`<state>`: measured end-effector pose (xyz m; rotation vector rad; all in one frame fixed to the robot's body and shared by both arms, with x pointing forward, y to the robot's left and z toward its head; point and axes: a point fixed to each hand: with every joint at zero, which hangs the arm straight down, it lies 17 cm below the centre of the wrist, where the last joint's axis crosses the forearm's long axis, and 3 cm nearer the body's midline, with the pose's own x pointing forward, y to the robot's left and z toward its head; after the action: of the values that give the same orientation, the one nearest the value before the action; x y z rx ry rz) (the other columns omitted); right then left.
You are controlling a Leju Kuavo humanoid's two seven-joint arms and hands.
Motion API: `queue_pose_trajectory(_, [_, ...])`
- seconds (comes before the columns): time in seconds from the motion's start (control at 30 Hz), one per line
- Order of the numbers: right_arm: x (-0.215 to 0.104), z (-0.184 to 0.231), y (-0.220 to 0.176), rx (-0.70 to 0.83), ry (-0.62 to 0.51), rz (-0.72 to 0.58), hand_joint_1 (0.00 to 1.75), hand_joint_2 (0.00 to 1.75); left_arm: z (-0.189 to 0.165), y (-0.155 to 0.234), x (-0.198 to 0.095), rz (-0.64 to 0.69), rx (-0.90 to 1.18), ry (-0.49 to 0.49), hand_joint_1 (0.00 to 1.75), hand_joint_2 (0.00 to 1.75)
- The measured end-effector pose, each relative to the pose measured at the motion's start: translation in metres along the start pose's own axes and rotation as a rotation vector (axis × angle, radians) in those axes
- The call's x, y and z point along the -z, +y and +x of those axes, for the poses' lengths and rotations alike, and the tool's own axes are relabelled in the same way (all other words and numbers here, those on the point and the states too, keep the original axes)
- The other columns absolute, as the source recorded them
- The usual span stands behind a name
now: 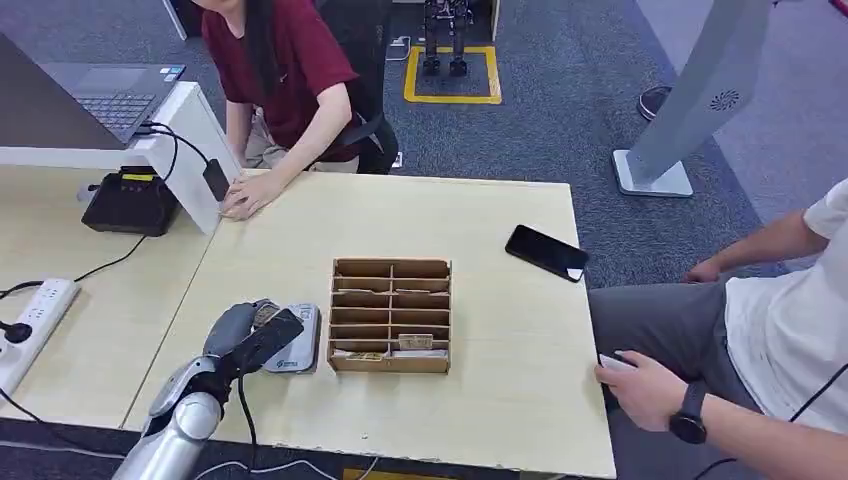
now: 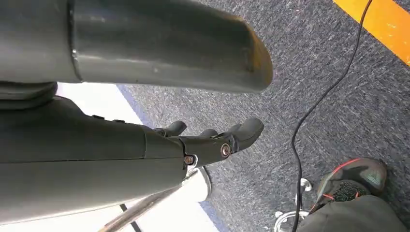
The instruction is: Pass the card to the sensor for recognition and then transmit it.
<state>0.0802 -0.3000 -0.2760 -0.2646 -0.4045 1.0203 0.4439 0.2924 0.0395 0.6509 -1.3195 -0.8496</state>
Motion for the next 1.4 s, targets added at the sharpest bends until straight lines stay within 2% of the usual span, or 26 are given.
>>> queue_pose_trajectory(0.8, [0.002, 0.004, -0.002, -0.010, -0.008, 0.003, 0.00, 0.00, 0.005, -0.011, 0.000, -0.022, 0.095, -0.020, 1.75, 1.75])
queue_pose_trajectory(1.13, [0.003, 0.009, -0.004, -0.029, -0.020, 0.006, 0.00, 0.00, 0.009, -0.033, -0.002, -0.079, 0.316, -0.078, 1.75, 1.75])
queue_pose_trajectory(1.4, [0.003, 0.011, -0.006, -0.031, -0.025, 0.003, 0.00, 0.00, 0.012, -0.039, 0.000, -0.096, 0.347, -0.093, 1.75, 1.75])
